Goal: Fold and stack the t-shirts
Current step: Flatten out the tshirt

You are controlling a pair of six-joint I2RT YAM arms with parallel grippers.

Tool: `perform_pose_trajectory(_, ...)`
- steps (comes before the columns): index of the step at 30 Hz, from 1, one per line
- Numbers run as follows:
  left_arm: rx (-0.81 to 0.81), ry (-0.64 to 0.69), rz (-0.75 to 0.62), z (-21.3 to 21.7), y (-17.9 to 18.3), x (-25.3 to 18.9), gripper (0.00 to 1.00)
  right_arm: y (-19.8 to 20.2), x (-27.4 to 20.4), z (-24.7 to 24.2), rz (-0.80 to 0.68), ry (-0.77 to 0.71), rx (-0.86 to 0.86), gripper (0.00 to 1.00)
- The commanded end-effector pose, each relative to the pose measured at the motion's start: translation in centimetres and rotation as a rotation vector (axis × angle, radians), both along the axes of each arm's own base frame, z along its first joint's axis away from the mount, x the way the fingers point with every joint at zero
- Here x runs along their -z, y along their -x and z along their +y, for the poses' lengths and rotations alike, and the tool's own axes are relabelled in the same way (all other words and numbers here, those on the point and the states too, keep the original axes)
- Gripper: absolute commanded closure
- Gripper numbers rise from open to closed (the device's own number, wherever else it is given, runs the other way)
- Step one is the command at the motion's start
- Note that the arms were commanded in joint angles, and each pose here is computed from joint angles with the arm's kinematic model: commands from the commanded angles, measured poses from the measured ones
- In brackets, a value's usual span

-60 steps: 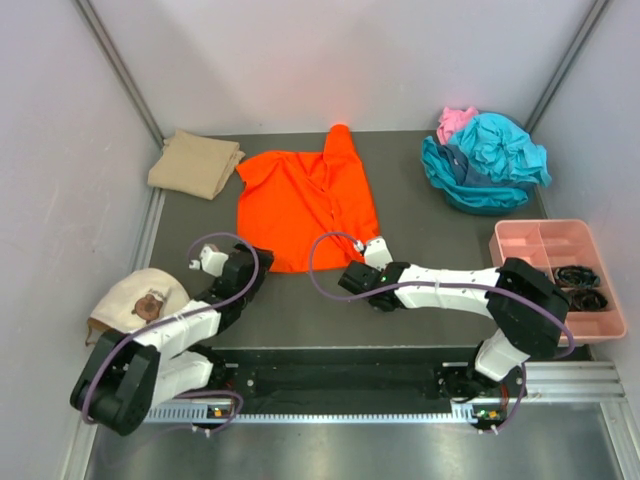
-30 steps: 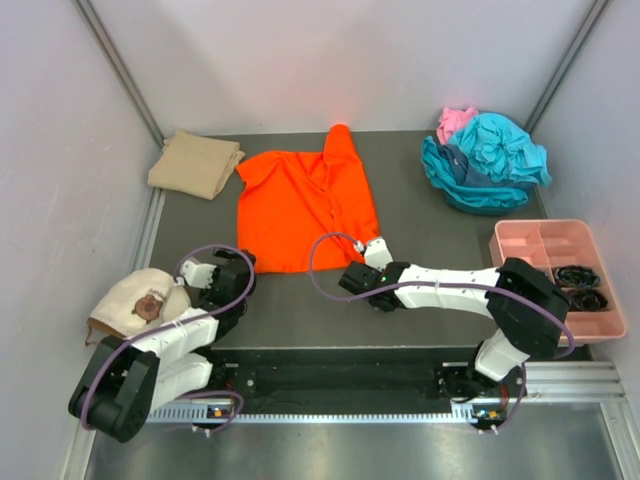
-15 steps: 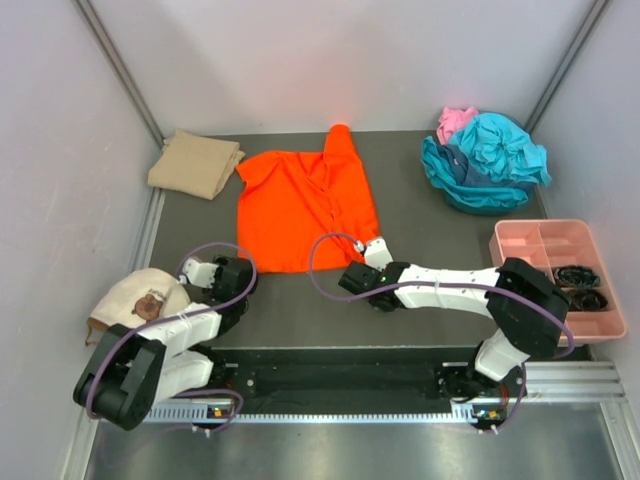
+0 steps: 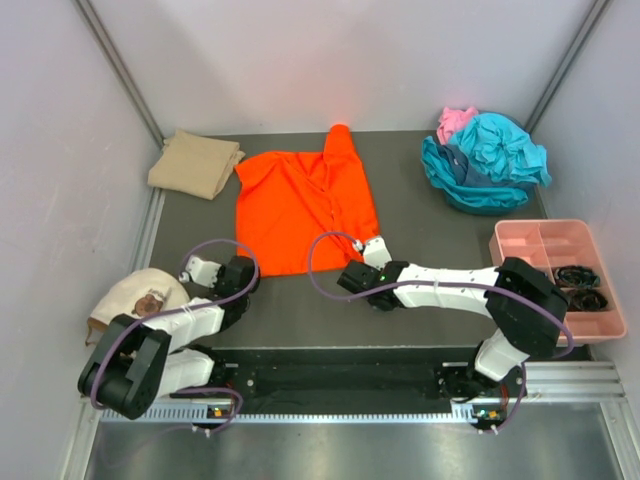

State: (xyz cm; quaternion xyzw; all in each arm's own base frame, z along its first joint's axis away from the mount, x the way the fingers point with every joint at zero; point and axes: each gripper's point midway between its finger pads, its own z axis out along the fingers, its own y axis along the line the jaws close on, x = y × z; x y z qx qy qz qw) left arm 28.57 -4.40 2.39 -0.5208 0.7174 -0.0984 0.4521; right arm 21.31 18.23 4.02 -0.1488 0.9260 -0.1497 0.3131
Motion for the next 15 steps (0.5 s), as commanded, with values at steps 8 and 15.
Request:
perform_pose_trajectory(8, 0.091, -0.127, 0.079, -0.1, -0.8, -3.5, 1.00, -1.1, -1.6, 1.0, -0.046, -0.046, 0.020, 1.00)
perform_pose_trajectory(15, 0.184, -0.314, 0.062, 0.1, -3.3, -9.9, 1.00, -1.7, -5.0, 0.3, -0.123, -0.101, 0.055, 1.00)
